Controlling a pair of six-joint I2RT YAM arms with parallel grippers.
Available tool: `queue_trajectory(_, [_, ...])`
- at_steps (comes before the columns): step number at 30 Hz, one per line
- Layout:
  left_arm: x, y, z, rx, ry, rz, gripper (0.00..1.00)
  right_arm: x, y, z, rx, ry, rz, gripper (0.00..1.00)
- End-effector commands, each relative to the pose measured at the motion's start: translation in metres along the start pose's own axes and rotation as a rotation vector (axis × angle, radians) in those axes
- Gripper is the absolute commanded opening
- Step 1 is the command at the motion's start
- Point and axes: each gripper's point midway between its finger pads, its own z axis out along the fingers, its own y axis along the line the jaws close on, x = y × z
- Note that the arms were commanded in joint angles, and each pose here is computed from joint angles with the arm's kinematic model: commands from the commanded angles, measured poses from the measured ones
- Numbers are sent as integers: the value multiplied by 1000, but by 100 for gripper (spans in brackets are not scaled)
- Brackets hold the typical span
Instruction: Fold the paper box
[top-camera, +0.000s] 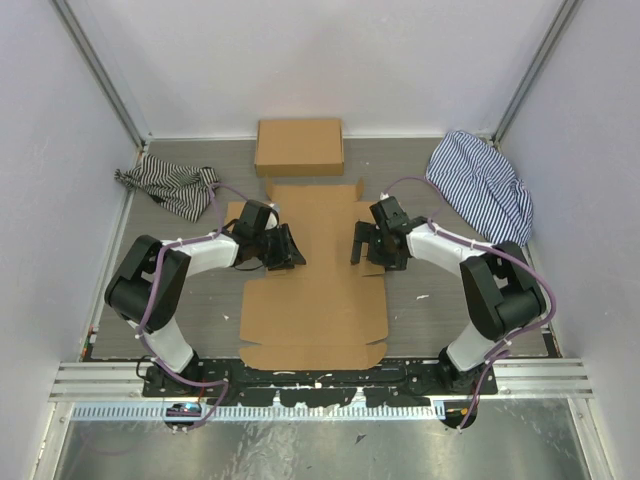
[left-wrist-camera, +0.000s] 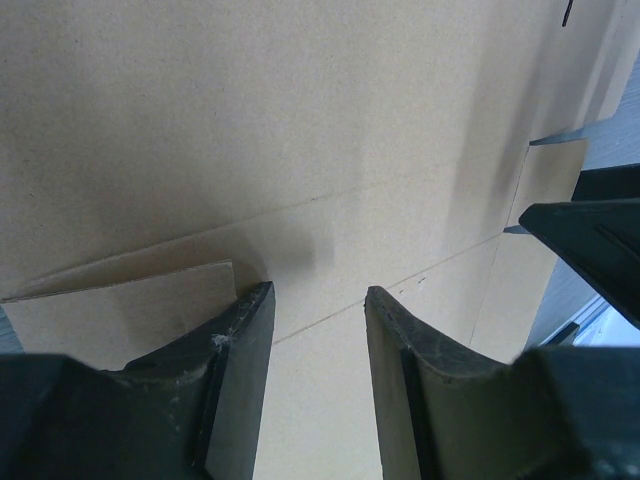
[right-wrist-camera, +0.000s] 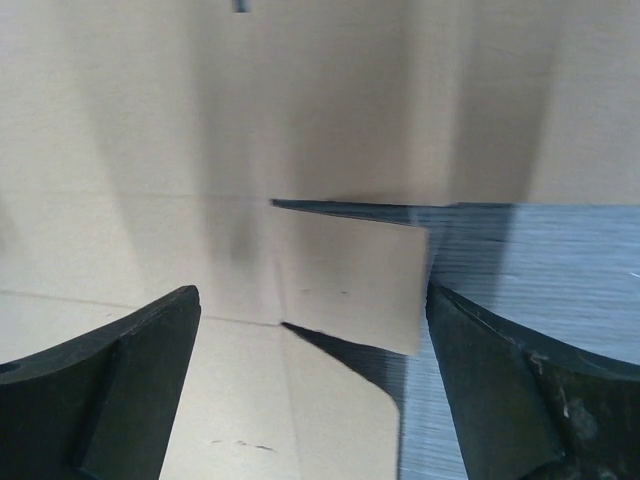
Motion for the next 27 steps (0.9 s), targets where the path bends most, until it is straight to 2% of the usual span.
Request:
queue_trajectory(1, [28,38,10,-114,76,-23,49,-17,42,-19,-222,-67,-27,100])
queue_trajectory(13, [30,37,10,-106,80,-27,49,-36,73,-60,-323,-143,-71,99])
queue_trajectory(27, [34,38,9,-102,86,-39,49,-19,98,-21,-370,-60,-103,98])
